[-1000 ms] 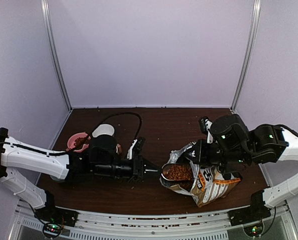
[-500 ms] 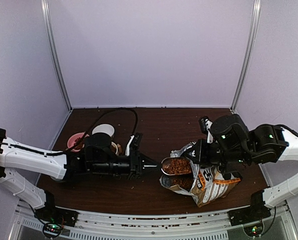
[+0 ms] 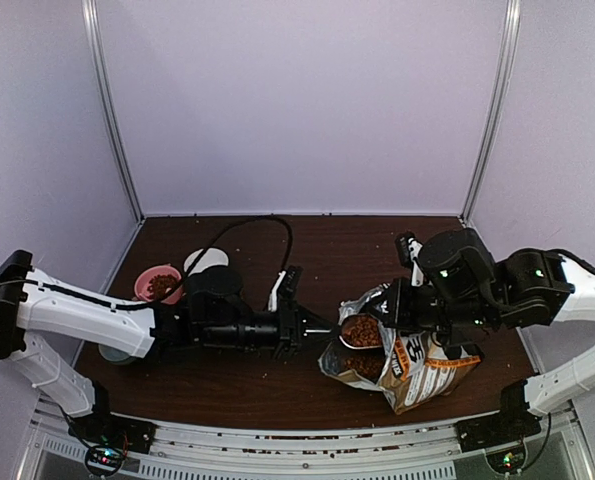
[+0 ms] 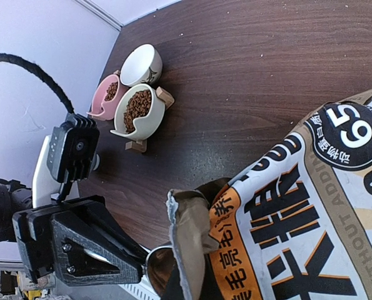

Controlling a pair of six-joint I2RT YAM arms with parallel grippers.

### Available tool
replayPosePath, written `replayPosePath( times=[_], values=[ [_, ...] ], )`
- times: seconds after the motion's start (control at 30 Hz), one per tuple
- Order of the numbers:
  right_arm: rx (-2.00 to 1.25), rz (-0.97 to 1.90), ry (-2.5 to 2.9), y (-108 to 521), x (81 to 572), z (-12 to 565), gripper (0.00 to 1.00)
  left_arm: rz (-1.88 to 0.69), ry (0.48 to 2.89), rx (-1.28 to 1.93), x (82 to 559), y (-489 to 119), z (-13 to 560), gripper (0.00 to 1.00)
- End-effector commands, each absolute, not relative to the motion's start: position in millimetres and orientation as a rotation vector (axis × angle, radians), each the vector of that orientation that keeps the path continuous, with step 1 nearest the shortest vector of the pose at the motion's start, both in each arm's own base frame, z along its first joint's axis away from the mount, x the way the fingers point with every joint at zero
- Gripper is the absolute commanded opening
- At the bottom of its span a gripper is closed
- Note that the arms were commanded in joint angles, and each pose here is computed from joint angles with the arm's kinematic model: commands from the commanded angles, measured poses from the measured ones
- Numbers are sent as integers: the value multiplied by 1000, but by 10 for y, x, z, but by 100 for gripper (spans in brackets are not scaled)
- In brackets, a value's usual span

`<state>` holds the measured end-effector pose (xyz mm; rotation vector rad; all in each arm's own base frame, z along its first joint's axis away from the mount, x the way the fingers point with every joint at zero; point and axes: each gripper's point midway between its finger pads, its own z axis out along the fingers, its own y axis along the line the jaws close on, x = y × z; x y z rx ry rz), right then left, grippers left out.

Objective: Serve the pet food

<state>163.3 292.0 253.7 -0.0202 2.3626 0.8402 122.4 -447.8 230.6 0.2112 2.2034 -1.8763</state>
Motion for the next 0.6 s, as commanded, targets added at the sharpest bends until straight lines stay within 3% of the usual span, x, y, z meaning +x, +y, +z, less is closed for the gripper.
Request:
replayPosePath(
  times=[0.0,0.57],
  values=[
    [34,846,2298,2950,1761,2624,0,-2061,1965,255,1175,-4610,2943,0],
    [132,719,2258,2381,1828,2681,0,-1907,2049,94,1420,-4184,2496,0]
  ],
)
